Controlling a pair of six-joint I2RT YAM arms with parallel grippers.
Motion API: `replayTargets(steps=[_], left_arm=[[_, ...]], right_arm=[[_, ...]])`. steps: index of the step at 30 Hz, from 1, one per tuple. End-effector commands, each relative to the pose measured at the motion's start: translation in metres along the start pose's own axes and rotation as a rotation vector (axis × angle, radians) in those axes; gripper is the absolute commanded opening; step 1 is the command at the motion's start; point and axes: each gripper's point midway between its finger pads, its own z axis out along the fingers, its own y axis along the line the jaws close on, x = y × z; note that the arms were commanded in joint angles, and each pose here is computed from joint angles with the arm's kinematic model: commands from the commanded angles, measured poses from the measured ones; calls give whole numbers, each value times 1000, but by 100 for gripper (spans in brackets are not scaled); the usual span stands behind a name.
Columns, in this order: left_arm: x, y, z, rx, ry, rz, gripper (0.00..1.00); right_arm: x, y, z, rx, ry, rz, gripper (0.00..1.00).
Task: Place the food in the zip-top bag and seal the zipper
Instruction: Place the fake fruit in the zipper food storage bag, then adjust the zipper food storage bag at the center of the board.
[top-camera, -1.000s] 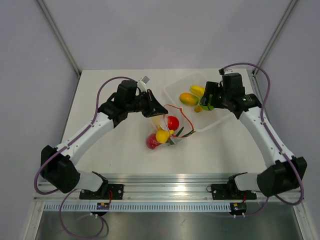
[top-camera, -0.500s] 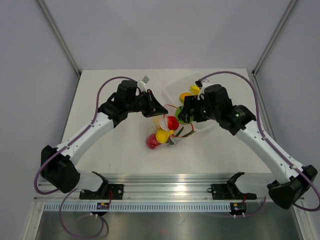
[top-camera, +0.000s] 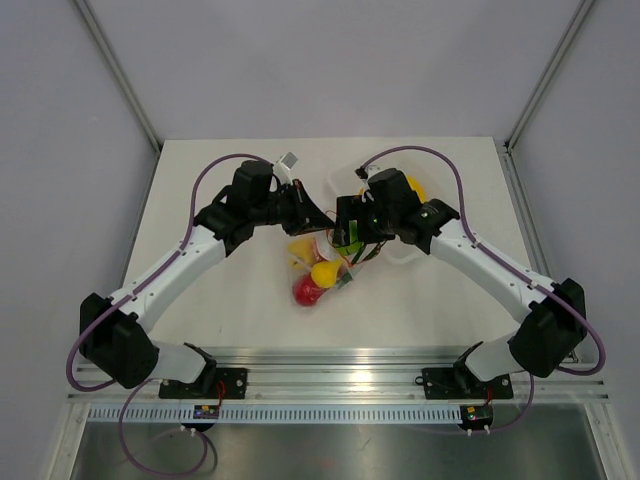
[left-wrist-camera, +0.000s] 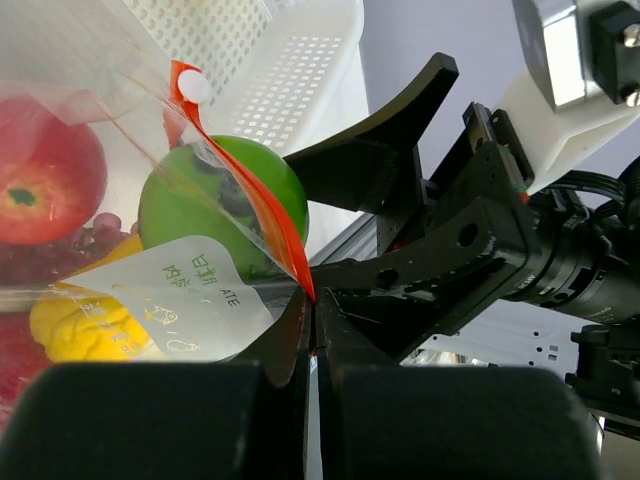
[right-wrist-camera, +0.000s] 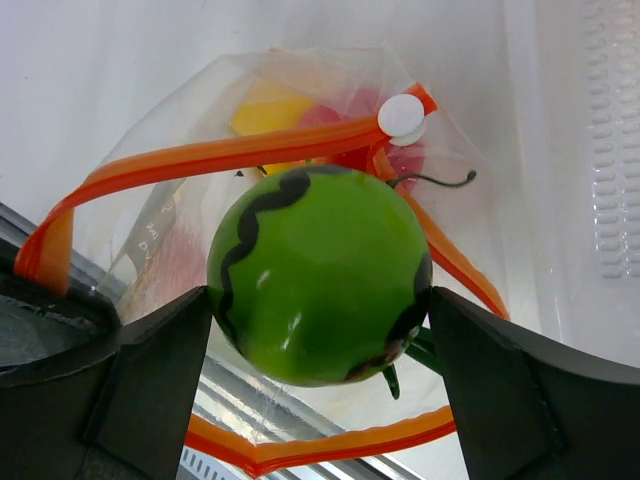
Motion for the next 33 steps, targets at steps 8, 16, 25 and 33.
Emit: replayTargets(steps=[8, 16, 25, 33], left_arm=[[-9, -31, -13, 114, -43, 67, 0], [-9, -32, -12, 115, -40, 70, 0], [-10, -33, -11, 120, -31, 77, 0], [-10, -35, -13, 119, -31, 84, 0]], right_arm=[[-46, 19, -52, -26, -202, -36, 91], [-37, -4, -51, 80, -187, -35, 81], [-23, -48, -45, 179, -106, -59, 64], [-20, -41, -17, 115, -13, -142, 55]])
